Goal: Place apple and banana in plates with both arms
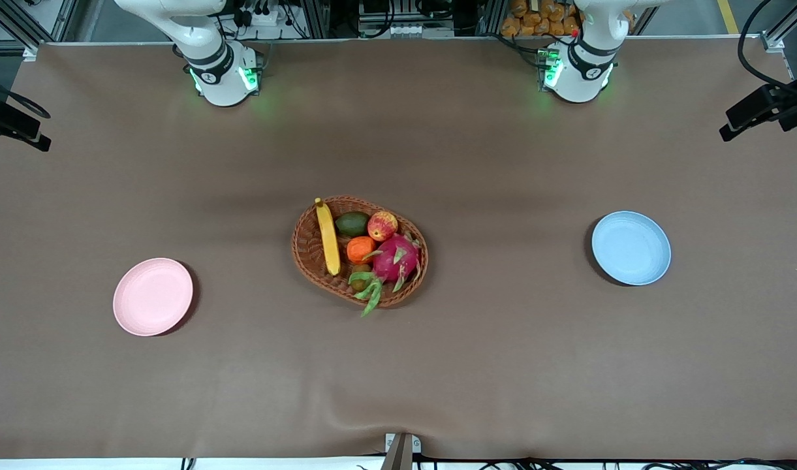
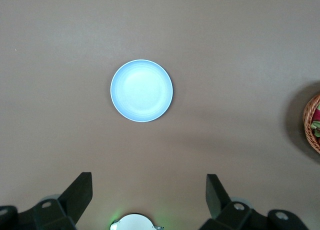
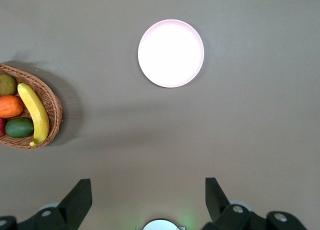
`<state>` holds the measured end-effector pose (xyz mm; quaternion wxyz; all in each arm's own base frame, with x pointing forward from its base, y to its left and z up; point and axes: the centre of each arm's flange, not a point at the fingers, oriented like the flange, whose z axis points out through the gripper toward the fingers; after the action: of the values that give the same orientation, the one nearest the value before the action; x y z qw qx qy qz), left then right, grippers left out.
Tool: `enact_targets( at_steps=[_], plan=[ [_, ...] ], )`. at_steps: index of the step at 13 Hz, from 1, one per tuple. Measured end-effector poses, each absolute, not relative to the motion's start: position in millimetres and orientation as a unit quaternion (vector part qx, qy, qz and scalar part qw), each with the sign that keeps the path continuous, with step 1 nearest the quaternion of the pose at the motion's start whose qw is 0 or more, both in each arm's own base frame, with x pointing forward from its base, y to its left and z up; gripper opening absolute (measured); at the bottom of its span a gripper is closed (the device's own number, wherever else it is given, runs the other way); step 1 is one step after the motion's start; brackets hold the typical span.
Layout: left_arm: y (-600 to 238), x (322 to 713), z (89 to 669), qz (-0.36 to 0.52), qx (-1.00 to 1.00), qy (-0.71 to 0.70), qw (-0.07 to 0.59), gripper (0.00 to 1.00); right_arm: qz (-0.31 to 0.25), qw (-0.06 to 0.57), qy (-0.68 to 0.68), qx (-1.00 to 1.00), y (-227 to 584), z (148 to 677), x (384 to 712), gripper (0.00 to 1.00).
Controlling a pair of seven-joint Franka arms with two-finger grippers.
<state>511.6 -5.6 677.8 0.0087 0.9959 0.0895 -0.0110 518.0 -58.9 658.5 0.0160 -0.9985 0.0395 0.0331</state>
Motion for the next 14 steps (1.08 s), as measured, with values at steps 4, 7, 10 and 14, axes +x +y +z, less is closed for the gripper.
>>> enact_targets(
  at_steps=[4,7,10,14],
  plan=[
    [-13,511,680,-0.009,0.997,0.082,0.009,1.0,0.036,0.016,0.039,-0.998,-58,658,517,1.0],
    [-13,513,680,-0.009,0.997,0.083,0.009,1.0,0.036,0.016,0.038,-0.999,-57,658,518,1.0],
    [-17,520,670,-0.018,0.997,0.078,0.009,1.0,0.037,0.016,0.036,-0.999,-55,658,518,1.0],
    [-17,523,664,-0.025,0.997,0.078,0.01,1.0,0.048,0.016,0.027,-0.998,-46,655,517,1.0]
  ],
)
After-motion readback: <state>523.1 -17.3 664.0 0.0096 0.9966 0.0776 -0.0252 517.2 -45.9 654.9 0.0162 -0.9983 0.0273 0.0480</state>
